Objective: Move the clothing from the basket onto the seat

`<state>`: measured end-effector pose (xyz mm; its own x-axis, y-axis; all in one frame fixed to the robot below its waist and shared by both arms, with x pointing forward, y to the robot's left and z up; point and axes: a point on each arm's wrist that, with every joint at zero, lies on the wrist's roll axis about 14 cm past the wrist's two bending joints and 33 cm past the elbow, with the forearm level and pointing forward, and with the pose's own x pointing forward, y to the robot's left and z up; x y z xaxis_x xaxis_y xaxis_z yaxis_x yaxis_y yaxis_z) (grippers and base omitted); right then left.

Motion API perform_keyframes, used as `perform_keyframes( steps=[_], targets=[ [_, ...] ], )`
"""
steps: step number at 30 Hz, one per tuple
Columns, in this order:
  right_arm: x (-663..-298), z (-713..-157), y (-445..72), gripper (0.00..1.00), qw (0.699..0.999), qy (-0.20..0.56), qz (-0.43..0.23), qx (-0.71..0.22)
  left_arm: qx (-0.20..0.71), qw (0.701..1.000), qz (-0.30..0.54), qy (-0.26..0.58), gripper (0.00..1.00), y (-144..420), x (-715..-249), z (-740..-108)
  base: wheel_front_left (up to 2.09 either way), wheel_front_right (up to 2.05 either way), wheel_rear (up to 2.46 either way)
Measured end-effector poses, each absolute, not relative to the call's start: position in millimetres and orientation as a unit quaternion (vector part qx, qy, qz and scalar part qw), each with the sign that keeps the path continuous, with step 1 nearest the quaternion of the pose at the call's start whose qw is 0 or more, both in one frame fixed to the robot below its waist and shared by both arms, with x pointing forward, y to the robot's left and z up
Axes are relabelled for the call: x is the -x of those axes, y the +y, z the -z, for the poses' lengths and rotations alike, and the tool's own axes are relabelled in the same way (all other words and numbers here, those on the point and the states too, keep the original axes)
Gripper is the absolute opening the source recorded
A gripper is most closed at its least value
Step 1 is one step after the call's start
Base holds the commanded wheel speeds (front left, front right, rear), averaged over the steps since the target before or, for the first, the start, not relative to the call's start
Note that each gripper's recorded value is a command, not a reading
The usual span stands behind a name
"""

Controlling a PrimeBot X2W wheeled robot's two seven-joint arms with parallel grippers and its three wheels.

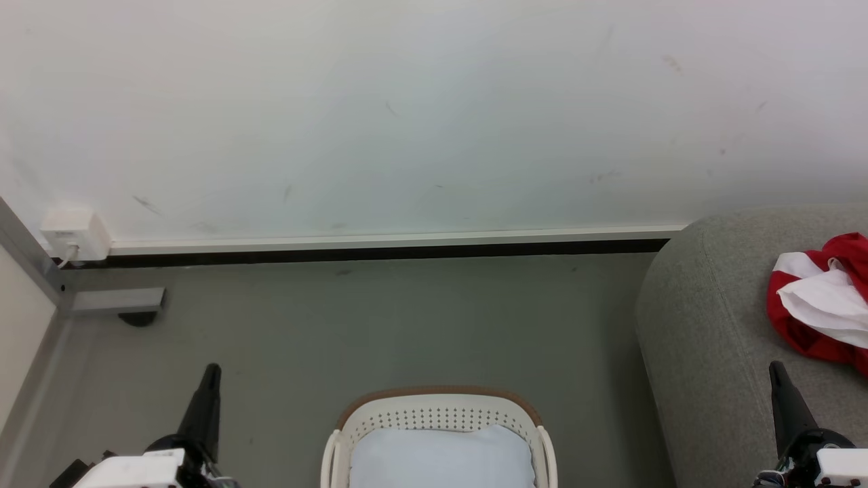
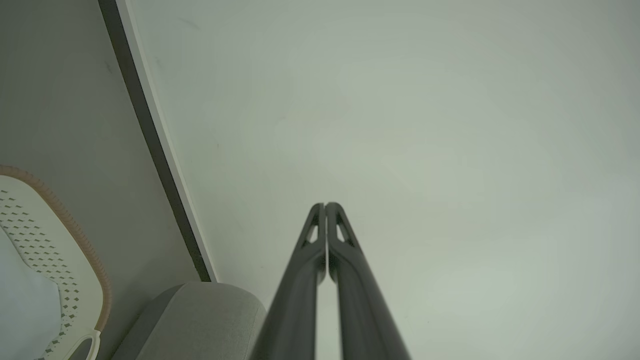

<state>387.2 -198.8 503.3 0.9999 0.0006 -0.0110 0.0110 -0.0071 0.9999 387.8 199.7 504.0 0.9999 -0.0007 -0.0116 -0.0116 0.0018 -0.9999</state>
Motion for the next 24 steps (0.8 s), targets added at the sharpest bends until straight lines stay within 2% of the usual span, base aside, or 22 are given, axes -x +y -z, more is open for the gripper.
perform_keyframes(
  steps=[24],
  targets=[
    [-387.2,-503.4,-198.8,0.0,0.705,0.004,0.004,-0.71,0.707,0.708,-0.004,0.004,0.0,199.6,-387.8,-504.0,0.0,0.0,0.0]
  ],
)
